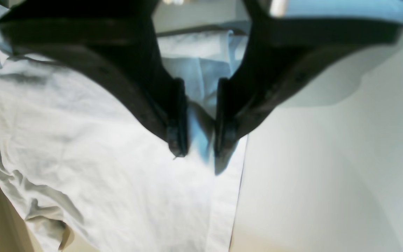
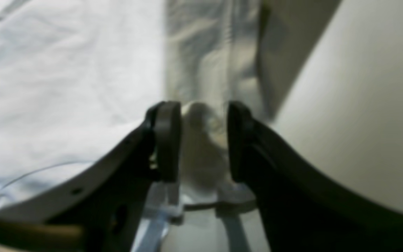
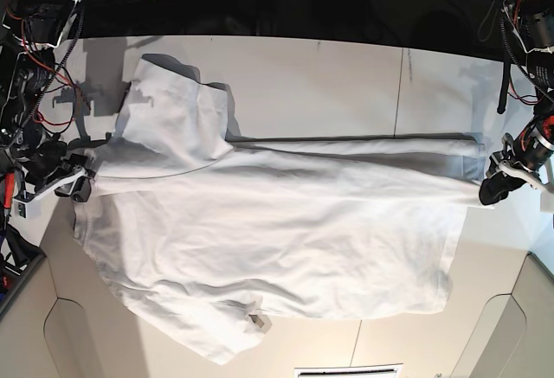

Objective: Layout the t-shirt on the table in an organized manner, then fold the t-shirt properly
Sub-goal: 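Drag the held shoulders toward the robot, folding the shirt over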

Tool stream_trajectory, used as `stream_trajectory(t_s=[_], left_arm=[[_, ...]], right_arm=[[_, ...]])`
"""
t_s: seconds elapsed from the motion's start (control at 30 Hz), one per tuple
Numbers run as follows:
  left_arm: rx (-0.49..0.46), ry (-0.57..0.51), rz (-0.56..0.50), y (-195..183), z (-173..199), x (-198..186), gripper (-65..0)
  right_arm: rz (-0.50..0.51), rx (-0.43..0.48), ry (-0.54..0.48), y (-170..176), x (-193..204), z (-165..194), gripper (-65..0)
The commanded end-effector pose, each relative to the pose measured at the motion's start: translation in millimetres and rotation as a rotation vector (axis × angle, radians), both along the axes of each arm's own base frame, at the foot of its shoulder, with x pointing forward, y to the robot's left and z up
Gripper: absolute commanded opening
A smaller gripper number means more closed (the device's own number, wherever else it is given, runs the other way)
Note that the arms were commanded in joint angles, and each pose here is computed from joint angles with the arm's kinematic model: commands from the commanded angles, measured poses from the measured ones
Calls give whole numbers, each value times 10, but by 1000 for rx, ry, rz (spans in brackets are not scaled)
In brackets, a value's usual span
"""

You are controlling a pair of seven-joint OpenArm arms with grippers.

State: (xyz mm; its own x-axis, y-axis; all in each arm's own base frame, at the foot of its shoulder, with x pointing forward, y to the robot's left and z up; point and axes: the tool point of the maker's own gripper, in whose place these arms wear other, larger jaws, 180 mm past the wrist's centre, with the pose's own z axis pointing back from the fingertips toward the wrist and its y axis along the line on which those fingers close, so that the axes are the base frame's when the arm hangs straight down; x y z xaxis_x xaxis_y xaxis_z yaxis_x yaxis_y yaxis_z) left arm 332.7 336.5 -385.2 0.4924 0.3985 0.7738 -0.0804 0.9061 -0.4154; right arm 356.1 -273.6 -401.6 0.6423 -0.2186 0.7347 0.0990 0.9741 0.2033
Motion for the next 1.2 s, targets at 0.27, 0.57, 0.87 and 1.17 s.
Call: stream_trajectory(t_s=[0.27, 0.57, 0.87, 1.17], left_arm=[[58, -51, 12, 145, 187, 89, -479], [177, 2, 120, 424, 103, 52, -413], [30, -159, 81, 229, 397, 197, -515], [-106, -135, -6, -283, 197, 197, -650]], right_arm=[[-10, -50, -147, -130, 469, 549, -427], [-10, -42, -172, -121, 541, 639, -562], [154, 274, -317, 487, 596, 921, -650], [251, 342, -178, 1167, 414, 505, -650]])
